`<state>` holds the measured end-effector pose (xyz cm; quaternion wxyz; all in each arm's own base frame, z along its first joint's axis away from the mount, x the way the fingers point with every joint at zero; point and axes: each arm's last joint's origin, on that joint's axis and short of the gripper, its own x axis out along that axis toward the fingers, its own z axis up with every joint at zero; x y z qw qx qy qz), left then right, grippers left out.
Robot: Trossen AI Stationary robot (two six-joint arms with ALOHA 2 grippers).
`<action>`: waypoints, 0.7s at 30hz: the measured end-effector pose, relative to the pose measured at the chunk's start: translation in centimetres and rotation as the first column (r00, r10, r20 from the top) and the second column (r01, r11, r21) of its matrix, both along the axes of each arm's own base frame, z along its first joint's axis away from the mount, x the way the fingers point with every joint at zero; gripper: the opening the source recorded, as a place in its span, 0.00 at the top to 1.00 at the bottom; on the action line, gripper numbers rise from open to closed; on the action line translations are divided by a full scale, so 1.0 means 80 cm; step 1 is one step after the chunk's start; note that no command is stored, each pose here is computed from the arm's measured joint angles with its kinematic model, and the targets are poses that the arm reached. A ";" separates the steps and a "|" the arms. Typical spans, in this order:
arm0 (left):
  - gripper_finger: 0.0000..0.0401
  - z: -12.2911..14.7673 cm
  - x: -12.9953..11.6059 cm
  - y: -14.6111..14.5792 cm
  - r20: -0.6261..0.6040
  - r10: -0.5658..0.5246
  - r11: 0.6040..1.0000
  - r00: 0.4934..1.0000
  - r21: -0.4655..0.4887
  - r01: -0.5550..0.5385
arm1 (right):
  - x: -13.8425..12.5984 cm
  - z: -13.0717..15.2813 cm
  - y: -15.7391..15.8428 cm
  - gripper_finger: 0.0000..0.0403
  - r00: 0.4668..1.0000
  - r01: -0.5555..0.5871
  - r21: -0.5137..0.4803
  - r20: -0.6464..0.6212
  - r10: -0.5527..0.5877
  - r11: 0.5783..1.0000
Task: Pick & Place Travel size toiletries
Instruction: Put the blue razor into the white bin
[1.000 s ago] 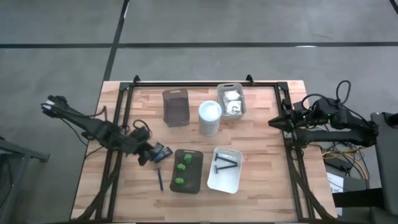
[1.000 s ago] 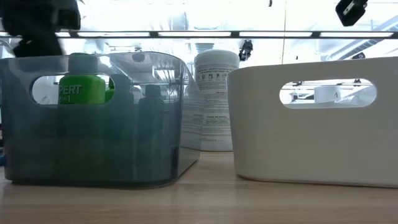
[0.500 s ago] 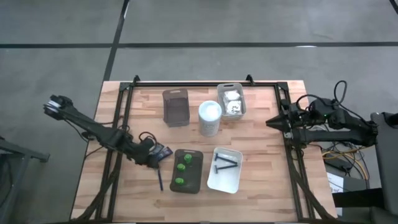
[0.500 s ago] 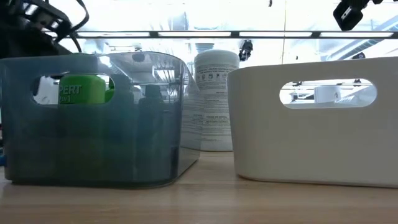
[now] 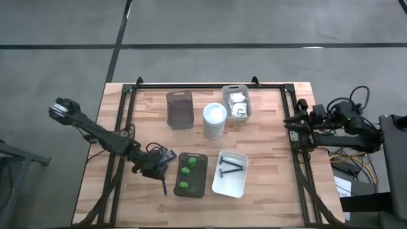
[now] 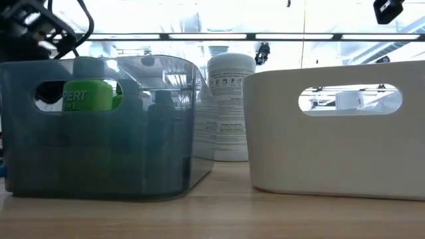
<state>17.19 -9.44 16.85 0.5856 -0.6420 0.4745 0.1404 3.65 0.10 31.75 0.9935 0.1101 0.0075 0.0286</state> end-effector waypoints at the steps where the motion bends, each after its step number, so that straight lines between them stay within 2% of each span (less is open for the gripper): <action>1: 0.54 -0.003 0.001 -0.001 -0.017 0.007 1.000 1.000 0.001 -0.007 | -0.003 -0.003 0.000 0.76 1.000 0.002 -0.006 0.008 -0.002 1.000; 6: 0.54 -0.019 0.005 -0.003 -0.098 0.040 0.999 0.994 0.016 -0.039 | -0.007 -0.030 -0.002 0.73 0.997 0.077 -0.015 0.023 -0.076 0.997; 9: 0.54 -0.028 0.007 -0.004 -0.132 0.044 0.999 0.990 0.034 -0.040 | -0.004 -0.042 -0.002 0.72 0.996 0.076 -0.011 0.046 -0.075 0.997; 13: 0.54 -0.038 0.009 -0.005 -0.171 0.048 0.998 0.984 0.055 -0.039 | 0.011 -0.063 -0.004 0.70 0.998 0.070 -0.024 -0.003 -0.071 0.997; 19: 0.54 -0.045 0.012 -0.006 -0.206 0.069 0.997 0.976 0.054 -0.059 | 0.037 -0.089 -0.006 0.67 0.991 0.086 -0.161 0.115 -0.068 0.983; 21: 0.54 -0.045 0.012 -0.006 -0.211 0.078 0.996 0.974 0.051 -0.069 | 0.046 -0.102 -0.007 0.66 0.989 0.090 -0.177 0.133 -0.067 0.980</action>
